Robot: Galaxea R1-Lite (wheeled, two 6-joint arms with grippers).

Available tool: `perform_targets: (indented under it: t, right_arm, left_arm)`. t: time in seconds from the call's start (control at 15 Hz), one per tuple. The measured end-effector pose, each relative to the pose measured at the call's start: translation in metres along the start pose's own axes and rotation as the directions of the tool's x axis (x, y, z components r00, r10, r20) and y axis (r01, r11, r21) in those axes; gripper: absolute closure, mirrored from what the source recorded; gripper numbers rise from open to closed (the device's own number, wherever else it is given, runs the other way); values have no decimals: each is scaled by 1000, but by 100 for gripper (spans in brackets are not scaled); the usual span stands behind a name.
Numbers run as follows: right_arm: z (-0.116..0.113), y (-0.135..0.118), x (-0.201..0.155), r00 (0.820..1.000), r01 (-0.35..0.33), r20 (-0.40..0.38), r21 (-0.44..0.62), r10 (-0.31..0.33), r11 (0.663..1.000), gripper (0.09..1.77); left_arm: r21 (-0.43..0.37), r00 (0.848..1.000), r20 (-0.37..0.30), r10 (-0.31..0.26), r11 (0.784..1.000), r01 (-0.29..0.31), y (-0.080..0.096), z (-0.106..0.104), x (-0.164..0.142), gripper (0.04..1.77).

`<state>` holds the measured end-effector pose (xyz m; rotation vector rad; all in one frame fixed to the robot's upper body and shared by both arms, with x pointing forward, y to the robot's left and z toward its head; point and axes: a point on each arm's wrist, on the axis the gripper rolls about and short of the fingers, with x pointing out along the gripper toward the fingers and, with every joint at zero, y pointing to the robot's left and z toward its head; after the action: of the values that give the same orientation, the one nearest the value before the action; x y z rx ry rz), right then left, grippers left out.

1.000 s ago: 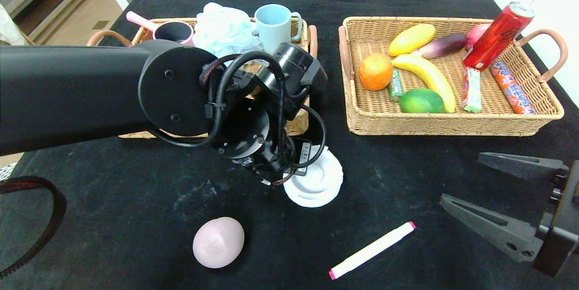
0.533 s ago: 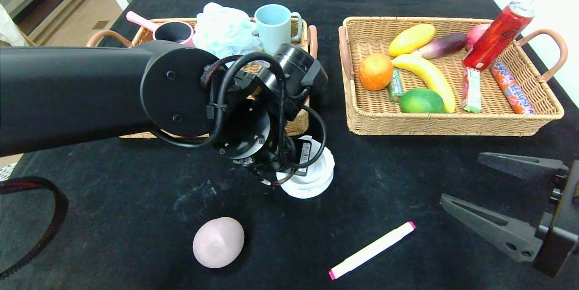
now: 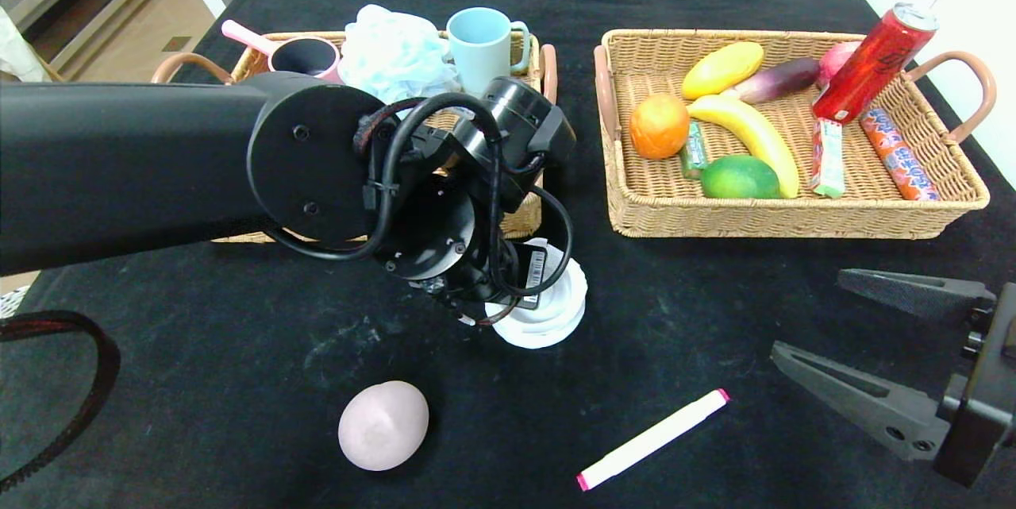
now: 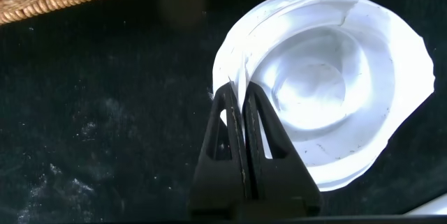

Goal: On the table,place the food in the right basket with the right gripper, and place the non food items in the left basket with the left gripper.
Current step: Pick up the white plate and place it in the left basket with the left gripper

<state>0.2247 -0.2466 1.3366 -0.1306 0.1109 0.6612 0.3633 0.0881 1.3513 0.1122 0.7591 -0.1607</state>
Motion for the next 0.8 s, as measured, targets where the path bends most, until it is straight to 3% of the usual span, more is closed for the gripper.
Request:
perform_targets:
  t: [0.4,0.8]
  right_arm:
    - [0,0,0,1000,-2,-2,-1,2,1000,15]
    - [-1,0,0,1000,-2,-2,-1,2,1000,15]
  left_arm:
    - [5,1000,6,-5,1000,5,2,1,-6,169]
    - [-21,996,64,-56,998,57,16,3,-43,169]
